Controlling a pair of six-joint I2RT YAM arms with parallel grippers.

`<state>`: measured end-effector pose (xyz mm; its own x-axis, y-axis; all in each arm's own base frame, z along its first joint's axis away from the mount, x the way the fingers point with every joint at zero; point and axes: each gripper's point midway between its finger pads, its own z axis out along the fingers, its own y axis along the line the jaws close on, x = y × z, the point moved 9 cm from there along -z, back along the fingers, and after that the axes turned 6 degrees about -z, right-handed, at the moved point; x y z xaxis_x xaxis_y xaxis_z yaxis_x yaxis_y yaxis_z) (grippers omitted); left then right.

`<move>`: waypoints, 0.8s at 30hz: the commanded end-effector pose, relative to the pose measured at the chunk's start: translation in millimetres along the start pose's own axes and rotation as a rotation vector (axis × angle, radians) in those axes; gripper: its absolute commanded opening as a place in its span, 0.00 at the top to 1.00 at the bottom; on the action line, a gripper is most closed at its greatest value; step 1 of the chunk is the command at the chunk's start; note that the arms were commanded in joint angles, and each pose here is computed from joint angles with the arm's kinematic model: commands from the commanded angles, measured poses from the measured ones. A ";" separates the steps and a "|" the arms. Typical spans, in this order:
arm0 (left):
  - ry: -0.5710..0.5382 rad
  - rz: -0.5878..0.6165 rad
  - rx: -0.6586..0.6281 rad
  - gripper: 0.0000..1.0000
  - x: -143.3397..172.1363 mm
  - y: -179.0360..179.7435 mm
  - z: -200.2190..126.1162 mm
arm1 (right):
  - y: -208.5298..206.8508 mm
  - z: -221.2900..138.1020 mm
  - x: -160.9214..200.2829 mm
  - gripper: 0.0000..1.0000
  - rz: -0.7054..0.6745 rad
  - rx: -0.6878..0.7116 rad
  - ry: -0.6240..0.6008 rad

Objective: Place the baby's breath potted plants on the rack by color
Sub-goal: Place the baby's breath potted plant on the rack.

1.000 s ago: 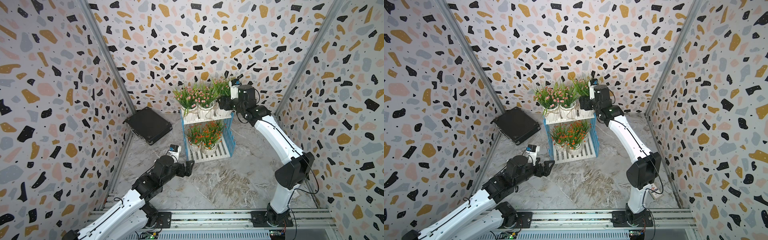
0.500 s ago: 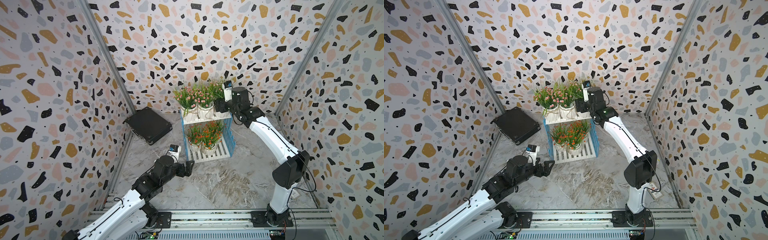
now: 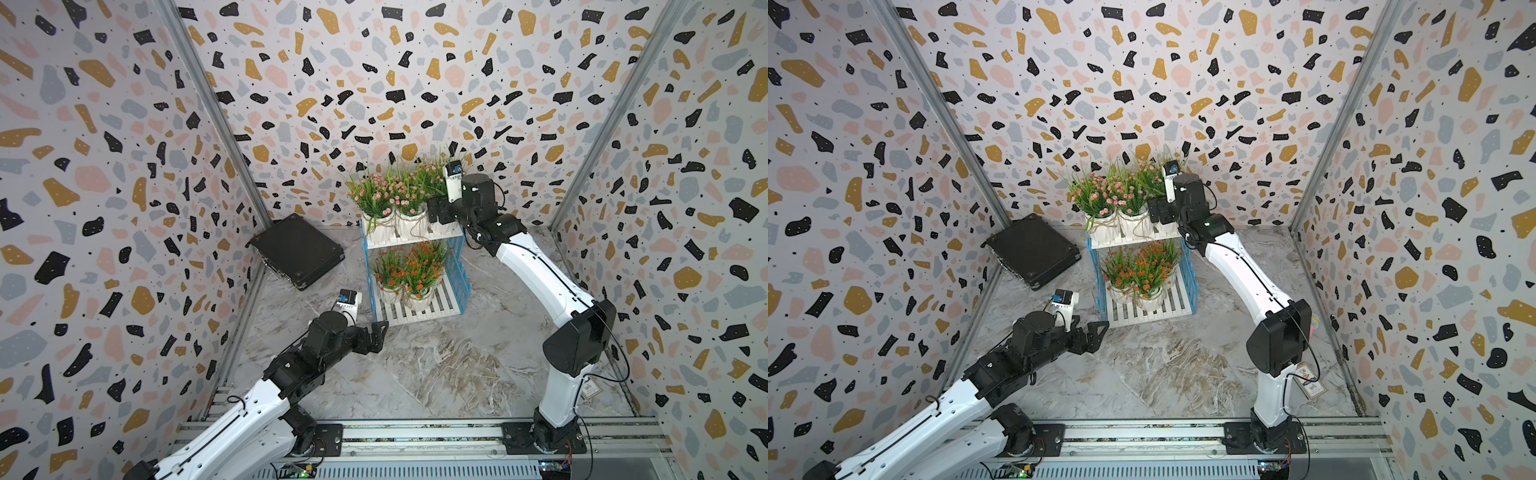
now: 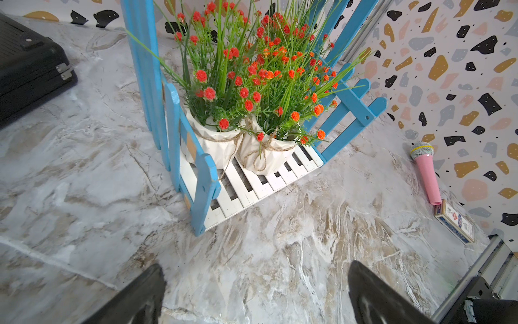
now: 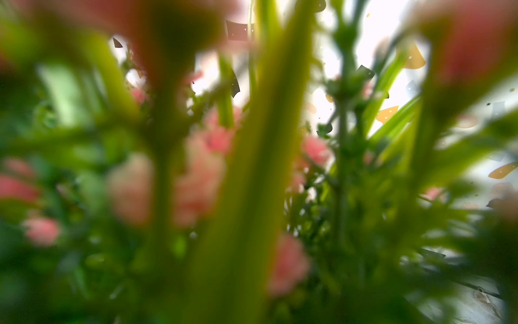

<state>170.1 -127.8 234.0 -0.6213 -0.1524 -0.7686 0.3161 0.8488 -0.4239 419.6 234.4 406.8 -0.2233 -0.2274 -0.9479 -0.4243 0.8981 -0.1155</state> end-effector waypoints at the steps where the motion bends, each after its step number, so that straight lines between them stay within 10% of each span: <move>1: -0.018 0.017 0.011 0.00 -1.4 -1.9 1.0 | 6.0 -38.8 -37.2 0.00 0.003 -0.051 -0.132; 24: -0.011 0.016 0.007 0.00 -1.1 -1.9 2.6 | 3.0 -59.8 -56.1 0.00 0.020 -0.061 -0.197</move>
<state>170.7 -128.4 232.7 -0.6253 -0.1492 -0.7660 0.3142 0.8503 -0.4221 407.6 236.1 424.8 -0.1769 -0.2061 -0.9624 -0.4531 0.8851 -0.1062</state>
